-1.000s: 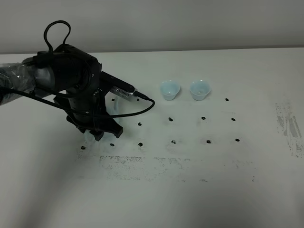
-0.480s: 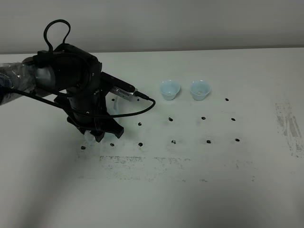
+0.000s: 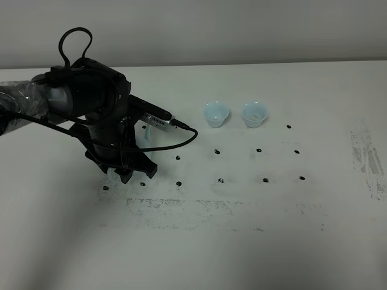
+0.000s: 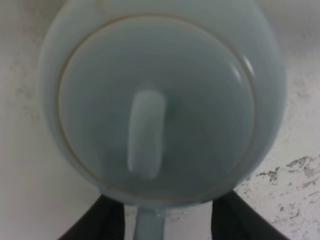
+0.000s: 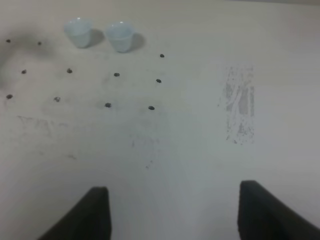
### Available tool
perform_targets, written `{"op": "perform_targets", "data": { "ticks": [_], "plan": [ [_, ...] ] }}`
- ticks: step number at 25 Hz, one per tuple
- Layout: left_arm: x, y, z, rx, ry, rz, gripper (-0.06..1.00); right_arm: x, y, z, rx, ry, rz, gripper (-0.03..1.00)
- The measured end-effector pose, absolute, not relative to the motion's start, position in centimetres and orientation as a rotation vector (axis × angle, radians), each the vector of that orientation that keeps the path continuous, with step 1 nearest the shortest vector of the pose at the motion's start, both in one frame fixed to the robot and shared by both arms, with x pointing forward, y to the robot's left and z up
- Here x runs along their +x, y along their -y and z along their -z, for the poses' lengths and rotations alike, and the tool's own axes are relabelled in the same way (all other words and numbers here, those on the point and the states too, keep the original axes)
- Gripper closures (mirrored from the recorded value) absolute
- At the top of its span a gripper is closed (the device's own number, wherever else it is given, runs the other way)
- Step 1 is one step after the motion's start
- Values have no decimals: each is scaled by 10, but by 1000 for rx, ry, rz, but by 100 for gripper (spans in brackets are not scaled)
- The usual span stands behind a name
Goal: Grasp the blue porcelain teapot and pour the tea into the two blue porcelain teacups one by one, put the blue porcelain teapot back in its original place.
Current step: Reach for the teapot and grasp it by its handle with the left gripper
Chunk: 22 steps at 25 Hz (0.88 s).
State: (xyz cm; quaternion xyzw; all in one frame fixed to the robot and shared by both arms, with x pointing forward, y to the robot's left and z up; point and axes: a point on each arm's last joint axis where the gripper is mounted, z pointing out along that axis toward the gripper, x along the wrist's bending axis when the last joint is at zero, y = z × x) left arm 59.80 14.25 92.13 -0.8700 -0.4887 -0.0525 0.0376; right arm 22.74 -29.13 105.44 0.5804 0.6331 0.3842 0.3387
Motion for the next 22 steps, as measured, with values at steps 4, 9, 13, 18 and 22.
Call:
{"op": "perform_targets", "data": {
  "ticks": [4, 9, 13, 18, 22],
  "plan": [
    [598, -143, -921, -2670, 1495, 167, 52, 227, 291, -1054, 1512, -1649, -1001, 40],
    [599, -143, -921, -2671, 1487, 177, 52, 227, 291, -1054, 1512, -1649, -1001, 40],
    [599, -143, -921, -2671, 1487, 178, 52, 227, 291, -1054, 1512, -1649, -1001, 40],
    [599, -143, -921, -2678, 1482, 183, 52, 227, 291, -1054, 1512, -1649, -1001, 40],
    [600, -143, -921, -2694, 1469, 192, 52, 227, 291, -1054, 1512, -1649, -1001, 40]
  ]
}}
